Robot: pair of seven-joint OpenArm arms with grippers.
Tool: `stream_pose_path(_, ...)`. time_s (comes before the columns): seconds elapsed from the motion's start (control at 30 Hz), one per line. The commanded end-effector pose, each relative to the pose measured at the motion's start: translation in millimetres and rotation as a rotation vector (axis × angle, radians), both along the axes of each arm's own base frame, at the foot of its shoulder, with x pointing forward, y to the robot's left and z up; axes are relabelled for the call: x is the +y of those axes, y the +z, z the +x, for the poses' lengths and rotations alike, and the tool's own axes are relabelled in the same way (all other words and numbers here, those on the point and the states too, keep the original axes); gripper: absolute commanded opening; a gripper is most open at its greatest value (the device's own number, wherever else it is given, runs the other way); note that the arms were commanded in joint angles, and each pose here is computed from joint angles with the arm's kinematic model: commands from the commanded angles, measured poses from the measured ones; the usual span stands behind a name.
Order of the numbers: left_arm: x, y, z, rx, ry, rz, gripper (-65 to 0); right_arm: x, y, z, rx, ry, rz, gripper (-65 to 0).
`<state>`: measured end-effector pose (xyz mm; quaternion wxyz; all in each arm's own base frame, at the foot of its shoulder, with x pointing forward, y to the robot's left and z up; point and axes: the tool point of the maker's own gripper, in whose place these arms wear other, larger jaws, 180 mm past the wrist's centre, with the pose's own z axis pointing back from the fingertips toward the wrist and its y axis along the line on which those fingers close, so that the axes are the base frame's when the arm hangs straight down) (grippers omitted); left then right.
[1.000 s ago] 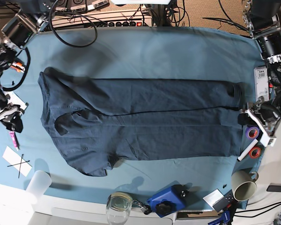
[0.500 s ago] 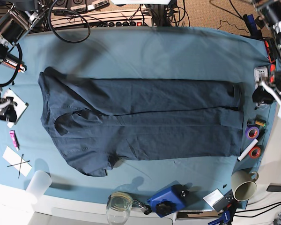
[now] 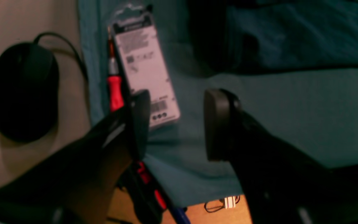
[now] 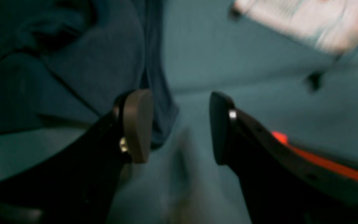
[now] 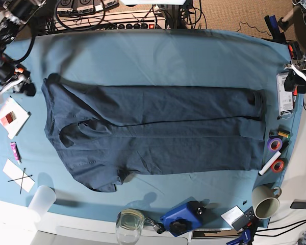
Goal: Fold the T-shirt properly
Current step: 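Grasp the folded edge of the shirt with both grippers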
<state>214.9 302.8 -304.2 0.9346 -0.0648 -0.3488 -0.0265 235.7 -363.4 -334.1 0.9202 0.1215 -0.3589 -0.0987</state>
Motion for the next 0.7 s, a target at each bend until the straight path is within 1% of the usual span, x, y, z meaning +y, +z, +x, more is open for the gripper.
stream_pose_path(0.0,1.4,12.7,6.4,-0.045,-0.015,0.014,-36.2,-3.2,9.8,5.5,-0.042,0.002,-0.007,-35.4)
stream_pose_path(0.2,1.5,12.6,6.2,-0.044,-0.015,0.015,-36.2,6.2,-27.4,-4.1,-0.026,-0.009,0.109,-35.4)
stream_pose_path(0.37,1.4,13.4,7.1,-0.051,-0.014,0.014,-36.2,15.5,-43.7,-7.6,-0.041,-0.044,0.273,-35.4)
stream_pose_path(0.43,1.3,15.8,9.6,-0.07,-0.013,0.012,-36.2,22.2,-50.1,-8.3,-0.023,-0.043,0.336,-35.4)
stream_pose_path(0.5,1.3,15.8,9.5,-0.07,-0.013,0.011,-36.2,30.9,-51.3,-6.6,-0.021,-0.031,0.411,-35.4)
stream_pose_path(0.57,1.4,15.8,9.5,-0.07,-0.013,0.012,-36.2,37.0,-47.2,-3.0,-0.043,-0.021,0.467,-35.4)
stream_pose_path(0.67,1.3,15.8,9.6,-0.07,-0.012,0.011,-36.2,37.6,-39.8,3.6,-0.085,-0.023,0.49,-35.4)
